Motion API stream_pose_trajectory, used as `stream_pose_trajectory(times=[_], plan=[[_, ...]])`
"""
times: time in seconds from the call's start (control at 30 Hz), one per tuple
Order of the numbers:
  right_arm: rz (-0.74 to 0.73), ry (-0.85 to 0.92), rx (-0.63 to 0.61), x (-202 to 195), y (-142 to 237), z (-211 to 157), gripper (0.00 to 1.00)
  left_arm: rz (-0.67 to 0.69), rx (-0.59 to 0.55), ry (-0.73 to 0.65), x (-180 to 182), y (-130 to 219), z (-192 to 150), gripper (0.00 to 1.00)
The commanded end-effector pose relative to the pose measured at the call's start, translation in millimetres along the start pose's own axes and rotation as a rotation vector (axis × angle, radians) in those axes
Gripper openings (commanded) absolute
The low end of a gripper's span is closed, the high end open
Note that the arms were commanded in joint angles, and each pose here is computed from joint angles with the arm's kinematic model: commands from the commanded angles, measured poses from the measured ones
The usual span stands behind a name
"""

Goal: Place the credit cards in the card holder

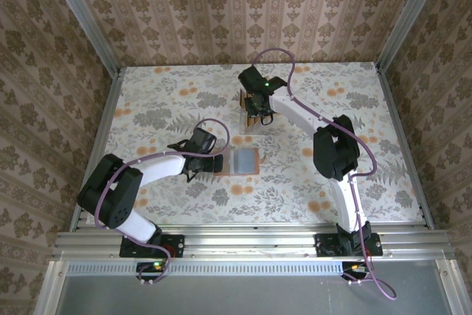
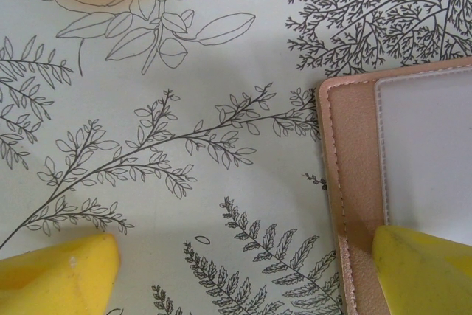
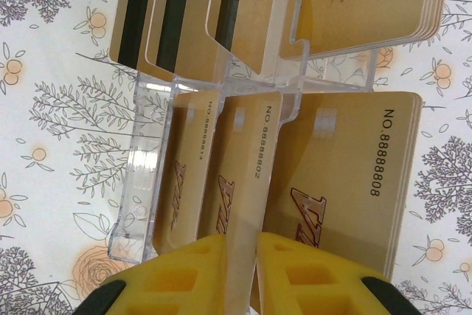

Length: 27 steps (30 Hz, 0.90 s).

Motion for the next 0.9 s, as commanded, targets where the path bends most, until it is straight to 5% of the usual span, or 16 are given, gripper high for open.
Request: stream_pose_trajectory(times=[0.0, 0.87], plan=[[0.055, -0.027, 0.019, 7.0, -1.0, -0.9, 0.2, -0.011, 0.015, -0.011, 0.7, -8.9, -2.8, 0.9], [0.066, -0.089, 0.03, -2.0, -4.7, 5.4, 0.13, -0.022, 0.016, -0.009, 0.9, -11.4, -2.9, 0.9]])
Point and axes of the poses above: each hand's point on the last joint's axis, 136 mm out from that joint toward the fingers, its own y axis back along the fingers, its own x axis along the line the jaws close on, z = x × y, the point moved 7 cm from there along y, back along the fingers, and after that the axes turned 12 degrees about -y, right-handed, at the moved point
